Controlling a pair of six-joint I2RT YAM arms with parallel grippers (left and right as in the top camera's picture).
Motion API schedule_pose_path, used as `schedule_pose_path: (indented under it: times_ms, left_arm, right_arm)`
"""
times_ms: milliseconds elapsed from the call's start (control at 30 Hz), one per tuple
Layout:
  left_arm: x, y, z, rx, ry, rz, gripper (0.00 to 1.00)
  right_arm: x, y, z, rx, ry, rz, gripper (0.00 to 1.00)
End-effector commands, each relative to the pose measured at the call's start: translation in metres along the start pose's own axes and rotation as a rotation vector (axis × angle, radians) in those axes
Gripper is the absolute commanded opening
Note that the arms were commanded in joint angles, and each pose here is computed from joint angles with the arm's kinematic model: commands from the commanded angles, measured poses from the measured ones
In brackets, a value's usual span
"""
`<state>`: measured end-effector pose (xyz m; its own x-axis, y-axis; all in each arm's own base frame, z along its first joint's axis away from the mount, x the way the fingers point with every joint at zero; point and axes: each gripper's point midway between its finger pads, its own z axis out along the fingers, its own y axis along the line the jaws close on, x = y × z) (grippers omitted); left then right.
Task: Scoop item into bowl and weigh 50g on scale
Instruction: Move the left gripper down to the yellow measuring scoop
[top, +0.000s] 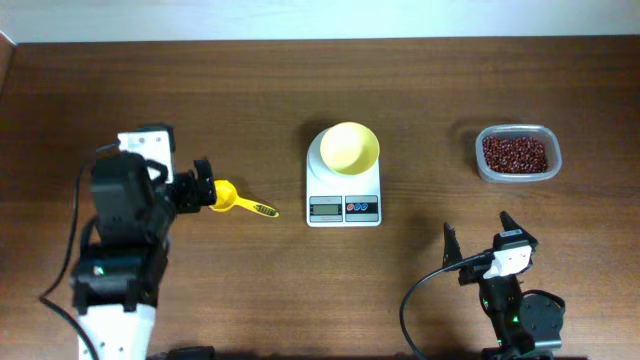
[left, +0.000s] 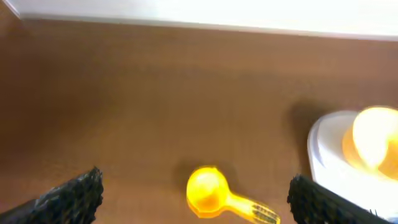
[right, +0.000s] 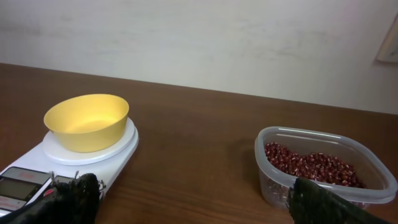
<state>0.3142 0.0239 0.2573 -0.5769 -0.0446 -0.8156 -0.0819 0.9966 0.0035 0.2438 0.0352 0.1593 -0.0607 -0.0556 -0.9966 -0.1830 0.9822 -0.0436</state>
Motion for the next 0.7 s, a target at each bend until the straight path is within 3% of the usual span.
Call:
schedule_pose_path:
  times_ms: [0,167,400,667]
  left_arm:
    - [-0.029,0.005,-0.011,-0.019,0.029,0.037,0.99]
    - [-0.057,0.004,-0.021,-0.018,0.031,0.052,0.99]
    - [-0.049,-0.011,-0.016,0.073,0.066,0.049,0.99]
    - [-0.048,-0.005,0.000,0.039,0.088,0.032,0.99]
  right_arm:
    - [0.003,0.002,0.000,-0.008,0.007,0.001,0.99]
    - [0.003,0.002,0.000,-0.008,0.007,0.001,0.99]
    - [0.003,0.002,0.000,-0.008,0.007,0.001,0.99]
    - [0.003,0.002,0.000,-0.008,0.007,0.001,0.99]
